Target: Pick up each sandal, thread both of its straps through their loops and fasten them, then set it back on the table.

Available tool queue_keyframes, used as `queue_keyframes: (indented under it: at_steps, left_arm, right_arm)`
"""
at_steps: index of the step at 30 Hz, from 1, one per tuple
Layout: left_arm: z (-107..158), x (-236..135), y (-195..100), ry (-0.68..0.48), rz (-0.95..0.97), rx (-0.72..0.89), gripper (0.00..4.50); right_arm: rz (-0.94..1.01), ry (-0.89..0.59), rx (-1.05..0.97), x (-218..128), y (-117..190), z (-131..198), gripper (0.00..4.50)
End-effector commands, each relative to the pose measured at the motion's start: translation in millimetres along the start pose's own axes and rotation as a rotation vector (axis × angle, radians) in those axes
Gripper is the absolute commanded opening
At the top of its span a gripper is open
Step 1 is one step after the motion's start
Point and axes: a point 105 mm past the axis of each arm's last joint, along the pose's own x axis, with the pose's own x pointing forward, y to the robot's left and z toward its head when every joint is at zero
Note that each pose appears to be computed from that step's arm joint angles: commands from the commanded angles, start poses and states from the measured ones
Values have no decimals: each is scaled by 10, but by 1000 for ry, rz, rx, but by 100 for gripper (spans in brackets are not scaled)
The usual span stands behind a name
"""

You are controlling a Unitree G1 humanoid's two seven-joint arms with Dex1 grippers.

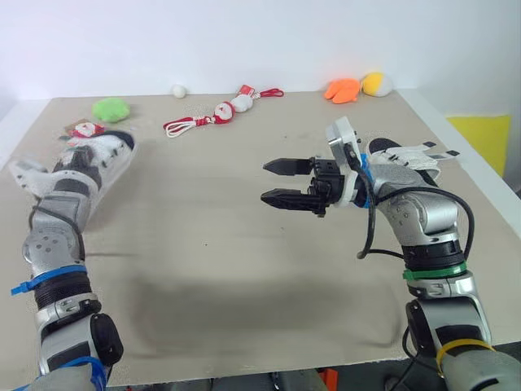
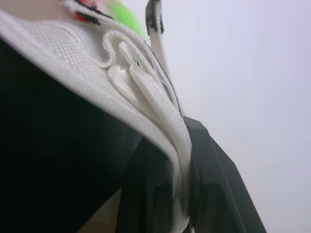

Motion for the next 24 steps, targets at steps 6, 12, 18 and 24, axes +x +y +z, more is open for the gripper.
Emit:
queue_keyframes:
  at_steps: [6,12,18,24]
  left_arm:
    - [70,66,135,-63,97,63,0]
    - [92,9,150,-48,126,103,194]
    - [45,-129,145,-37,177,144,399]
    - [122,-312,28,-109,225,284,447]
  right_arm:
    - [14,-13,-62,35,23,135,438]
    - [12,-15,-58,28,33,135,450]
    - [17,-15,-50,36,46,124,450]
    - [28,-10,-49,53,43,118,450]
